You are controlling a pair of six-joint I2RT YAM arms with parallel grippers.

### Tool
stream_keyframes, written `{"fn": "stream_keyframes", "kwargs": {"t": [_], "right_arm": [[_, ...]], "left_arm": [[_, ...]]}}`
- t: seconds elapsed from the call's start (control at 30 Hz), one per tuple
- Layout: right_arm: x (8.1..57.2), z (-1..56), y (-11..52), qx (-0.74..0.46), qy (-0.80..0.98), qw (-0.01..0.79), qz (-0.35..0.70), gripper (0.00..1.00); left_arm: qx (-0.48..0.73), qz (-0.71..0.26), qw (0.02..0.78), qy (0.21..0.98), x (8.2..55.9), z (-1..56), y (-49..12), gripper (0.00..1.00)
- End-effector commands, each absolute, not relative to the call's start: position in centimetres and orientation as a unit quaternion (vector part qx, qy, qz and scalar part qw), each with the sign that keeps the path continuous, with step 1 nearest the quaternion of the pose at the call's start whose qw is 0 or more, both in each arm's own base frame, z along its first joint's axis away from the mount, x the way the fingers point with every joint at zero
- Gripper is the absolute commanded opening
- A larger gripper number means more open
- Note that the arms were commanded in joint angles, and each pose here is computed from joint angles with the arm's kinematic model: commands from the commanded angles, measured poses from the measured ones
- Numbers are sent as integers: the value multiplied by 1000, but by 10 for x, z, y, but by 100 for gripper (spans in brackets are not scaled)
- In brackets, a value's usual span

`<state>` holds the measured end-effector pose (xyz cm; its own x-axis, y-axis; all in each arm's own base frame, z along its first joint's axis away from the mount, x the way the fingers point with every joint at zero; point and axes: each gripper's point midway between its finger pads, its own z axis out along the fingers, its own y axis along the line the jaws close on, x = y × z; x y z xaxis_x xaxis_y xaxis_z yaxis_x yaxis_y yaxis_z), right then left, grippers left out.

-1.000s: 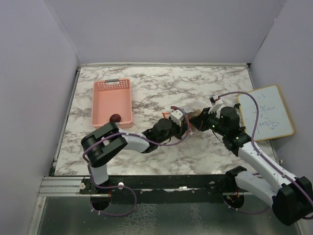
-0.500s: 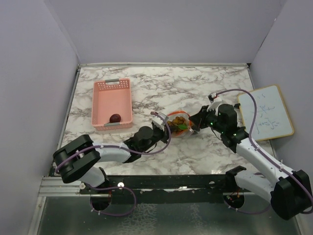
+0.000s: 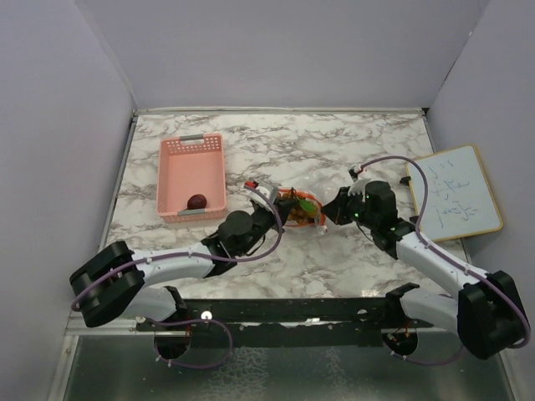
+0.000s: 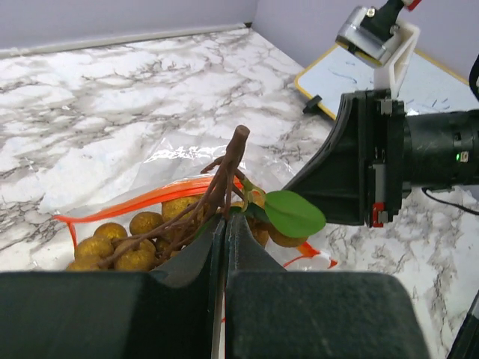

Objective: Open the zip-top bag and remove the fake food

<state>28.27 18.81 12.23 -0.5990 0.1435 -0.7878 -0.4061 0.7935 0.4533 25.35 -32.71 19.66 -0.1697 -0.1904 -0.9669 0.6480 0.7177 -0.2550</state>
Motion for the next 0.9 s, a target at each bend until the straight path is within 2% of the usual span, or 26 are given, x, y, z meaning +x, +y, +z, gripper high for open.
{"fn": "stream_keyframes", "kwargs": {"t": [0.0,0.3,0.47,0.87], "right_arm": [[281,124,197,-98,827,448,325,1],[278,107,191,-90,838,441,310,1],[280,111,193,-89,835,443,313,1],[279,112,193,-90,833,445,315,1]], "left_arm": [[121,-338,661,659,263,238,-316,0],[101,-364,680,629,249,281,-294,0],[124,-310,680,652,256,297,-287,0],[62,-236,692,679,291,309,-219,0]]}}
